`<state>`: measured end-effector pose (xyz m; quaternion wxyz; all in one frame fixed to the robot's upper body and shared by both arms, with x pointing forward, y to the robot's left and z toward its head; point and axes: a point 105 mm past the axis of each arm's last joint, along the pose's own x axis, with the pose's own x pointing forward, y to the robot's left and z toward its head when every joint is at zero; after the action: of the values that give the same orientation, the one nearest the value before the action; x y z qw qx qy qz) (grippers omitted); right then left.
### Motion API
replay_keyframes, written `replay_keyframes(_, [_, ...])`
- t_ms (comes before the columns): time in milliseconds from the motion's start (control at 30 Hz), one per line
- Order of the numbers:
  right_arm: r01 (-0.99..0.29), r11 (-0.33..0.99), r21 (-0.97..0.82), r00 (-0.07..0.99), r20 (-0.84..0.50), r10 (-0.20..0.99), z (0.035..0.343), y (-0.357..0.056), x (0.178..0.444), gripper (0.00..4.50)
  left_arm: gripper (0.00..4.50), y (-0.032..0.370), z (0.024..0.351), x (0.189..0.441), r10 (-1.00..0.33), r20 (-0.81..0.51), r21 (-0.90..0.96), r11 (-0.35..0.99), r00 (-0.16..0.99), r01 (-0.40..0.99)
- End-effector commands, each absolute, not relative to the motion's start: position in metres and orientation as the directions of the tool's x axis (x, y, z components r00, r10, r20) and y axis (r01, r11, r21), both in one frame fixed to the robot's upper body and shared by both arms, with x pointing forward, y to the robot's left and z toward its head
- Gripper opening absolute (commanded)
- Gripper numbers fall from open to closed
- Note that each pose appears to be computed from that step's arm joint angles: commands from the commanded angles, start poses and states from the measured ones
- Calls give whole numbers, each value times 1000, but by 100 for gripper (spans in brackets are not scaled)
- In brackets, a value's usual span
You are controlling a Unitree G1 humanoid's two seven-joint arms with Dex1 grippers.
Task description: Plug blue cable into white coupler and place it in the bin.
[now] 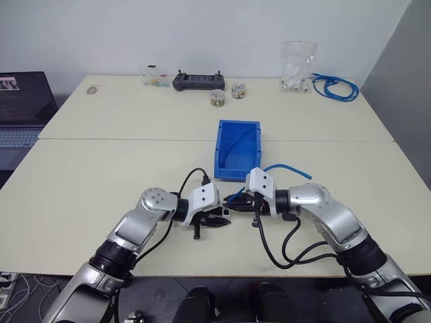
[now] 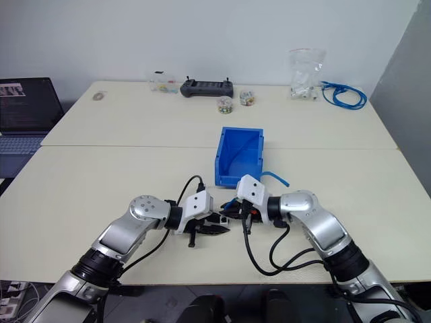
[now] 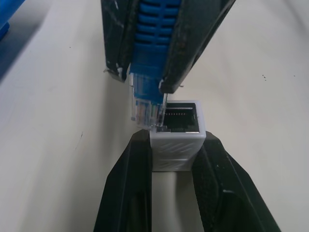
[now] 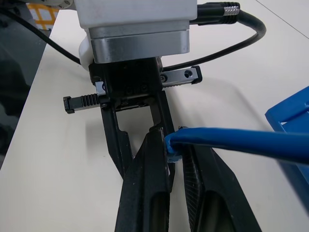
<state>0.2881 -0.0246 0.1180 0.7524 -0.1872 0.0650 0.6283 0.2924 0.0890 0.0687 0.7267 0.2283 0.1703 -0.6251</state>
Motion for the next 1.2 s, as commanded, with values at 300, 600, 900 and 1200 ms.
replay_keyframes(300, [-977,45,-210,124,-379,917,116,-26,281,11,78,94,56,284,-806,-577,87,102,133,991])
replay_keyframes(600, [-977,22,-211,100,-366,925,123,-20,280,11,78,95,55,284,-802,-583,86,101,132,991])
replay_keyframes(900, [-974,-36,-225,70,-445,893,115,-23,283,11,78,96,55,283,-798,-589,93,88,126,992])
replay_keyframes(1200, [-968,-158,-194,-39,-507,861,109,-12,279,11,78,96,55,282,-797,-591,98,81,123,992])
